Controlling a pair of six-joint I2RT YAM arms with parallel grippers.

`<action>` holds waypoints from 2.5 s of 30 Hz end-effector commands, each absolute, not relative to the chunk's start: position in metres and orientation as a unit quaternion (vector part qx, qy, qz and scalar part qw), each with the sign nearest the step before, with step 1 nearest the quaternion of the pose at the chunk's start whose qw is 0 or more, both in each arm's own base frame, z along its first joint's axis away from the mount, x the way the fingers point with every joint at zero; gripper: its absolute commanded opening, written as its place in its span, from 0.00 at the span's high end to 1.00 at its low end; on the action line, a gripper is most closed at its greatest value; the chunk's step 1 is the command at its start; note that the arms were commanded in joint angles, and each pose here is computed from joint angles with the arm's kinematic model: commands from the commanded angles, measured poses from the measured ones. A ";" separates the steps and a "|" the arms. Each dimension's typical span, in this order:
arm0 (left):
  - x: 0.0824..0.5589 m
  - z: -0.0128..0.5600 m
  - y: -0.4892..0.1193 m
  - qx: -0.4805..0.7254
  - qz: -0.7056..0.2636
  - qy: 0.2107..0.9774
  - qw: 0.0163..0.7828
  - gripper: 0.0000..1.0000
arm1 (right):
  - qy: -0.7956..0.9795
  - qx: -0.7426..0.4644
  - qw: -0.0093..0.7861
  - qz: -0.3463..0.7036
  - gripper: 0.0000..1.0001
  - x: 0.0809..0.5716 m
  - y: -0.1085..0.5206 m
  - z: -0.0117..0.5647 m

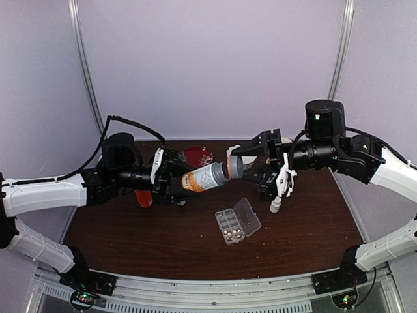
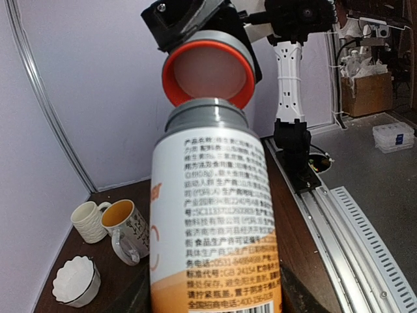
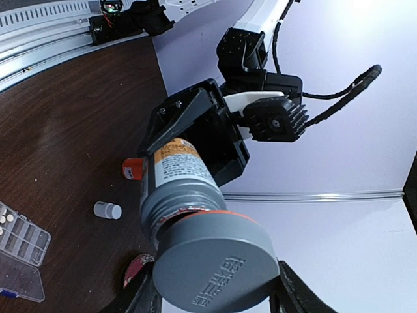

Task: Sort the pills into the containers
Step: Unscrew the lid of the pill bottle, then pour the pill into the compartment of the pill container.

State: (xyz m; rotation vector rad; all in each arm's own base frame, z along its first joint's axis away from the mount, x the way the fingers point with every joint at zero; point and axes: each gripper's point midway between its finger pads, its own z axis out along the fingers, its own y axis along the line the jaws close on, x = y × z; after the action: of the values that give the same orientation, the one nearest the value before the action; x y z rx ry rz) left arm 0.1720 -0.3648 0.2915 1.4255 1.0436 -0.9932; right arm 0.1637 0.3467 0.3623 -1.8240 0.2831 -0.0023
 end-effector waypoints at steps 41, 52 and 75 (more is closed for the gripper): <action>0.219 0.107 -0.373 0.497 -0.336 0.713 0.363 1.00 | 0.735 -0.206 0.518 0.386 1.00 0.191 0.252 0.271; 0.212 0.088 -0.381 0.526 -0.301 0.725 0.326 1.00 | 0.742 -0.205 0.519 0.371 1.00 0.195 0.252 0.263; 0.243 0.090 -0.393 0.483 -0.271 0.768 0.323 1.00 | 0.750 -0.200 0.506 0.375 1.00 0.194 0.253 0.251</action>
State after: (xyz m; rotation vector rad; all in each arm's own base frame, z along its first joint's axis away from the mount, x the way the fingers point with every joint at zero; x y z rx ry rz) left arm 0.2315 -0.3883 0.0826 1.2981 2.0007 -0.7295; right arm 0.1930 0.2539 0.2490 -0.5070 1.8184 0.9004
